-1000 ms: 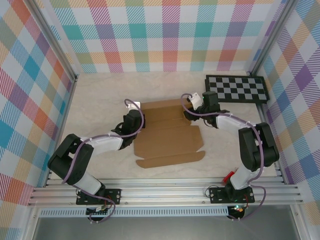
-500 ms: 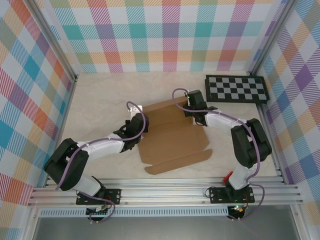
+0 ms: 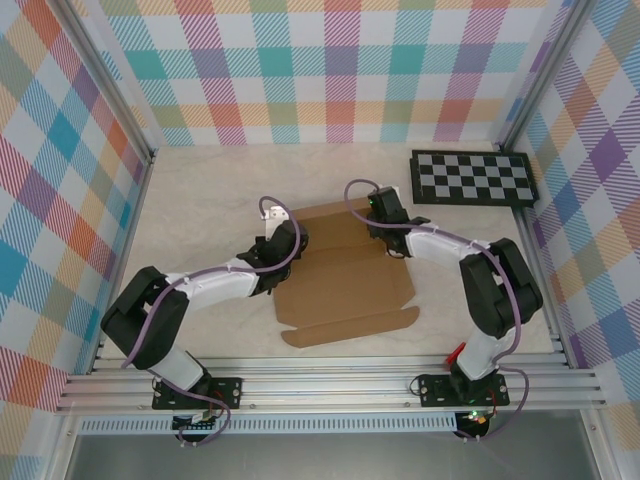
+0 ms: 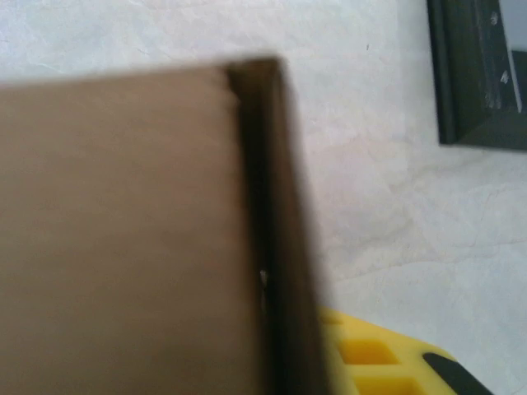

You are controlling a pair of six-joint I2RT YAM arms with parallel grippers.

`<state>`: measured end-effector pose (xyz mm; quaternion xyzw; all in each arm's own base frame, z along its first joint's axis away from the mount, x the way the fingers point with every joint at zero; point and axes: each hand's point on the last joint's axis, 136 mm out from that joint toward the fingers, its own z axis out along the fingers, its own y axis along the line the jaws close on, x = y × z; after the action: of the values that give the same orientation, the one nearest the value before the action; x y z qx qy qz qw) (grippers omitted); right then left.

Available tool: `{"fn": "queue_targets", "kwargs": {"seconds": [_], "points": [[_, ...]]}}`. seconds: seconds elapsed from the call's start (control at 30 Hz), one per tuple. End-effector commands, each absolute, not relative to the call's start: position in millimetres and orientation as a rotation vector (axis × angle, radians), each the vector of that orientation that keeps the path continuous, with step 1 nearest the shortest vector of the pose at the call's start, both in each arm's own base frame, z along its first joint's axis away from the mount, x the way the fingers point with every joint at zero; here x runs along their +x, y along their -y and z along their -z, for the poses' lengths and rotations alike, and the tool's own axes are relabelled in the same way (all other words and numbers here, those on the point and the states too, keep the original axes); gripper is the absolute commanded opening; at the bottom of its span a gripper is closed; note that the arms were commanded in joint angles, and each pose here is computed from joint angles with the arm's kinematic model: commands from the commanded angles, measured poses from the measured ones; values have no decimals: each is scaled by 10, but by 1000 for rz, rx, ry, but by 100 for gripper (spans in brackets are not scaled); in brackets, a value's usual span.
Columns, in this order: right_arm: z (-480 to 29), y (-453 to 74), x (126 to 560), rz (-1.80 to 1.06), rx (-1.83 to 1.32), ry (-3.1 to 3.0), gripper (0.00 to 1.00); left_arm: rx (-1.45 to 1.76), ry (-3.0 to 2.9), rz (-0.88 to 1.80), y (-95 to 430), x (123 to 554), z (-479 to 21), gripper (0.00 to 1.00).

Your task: Fold the paper box

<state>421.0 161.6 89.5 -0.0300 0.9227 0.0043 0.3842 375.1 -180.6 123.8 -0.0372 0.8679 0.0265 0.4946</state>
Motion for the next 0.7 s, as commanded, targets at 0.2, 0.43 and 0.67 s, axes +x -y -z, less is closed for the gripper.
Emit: {"fn": "queue_targets", "kwargs": {"seconds": [0.2, 0.43, 0.67], "points": [[-567, -1671, 3861, -361, -194, -2471, 49, -98, -2077, -85, 1868, 3854, -1275, 0], [-598, -1618, 3736, -364, -200, -2488, 48, -102, -2083, -105, 1828, 3869, -1245, 0], [-631, -1544, 3820, -304, -178, -2482, 26, -102, -2085, -90, 1840, 3874, -1271, 0]]}}
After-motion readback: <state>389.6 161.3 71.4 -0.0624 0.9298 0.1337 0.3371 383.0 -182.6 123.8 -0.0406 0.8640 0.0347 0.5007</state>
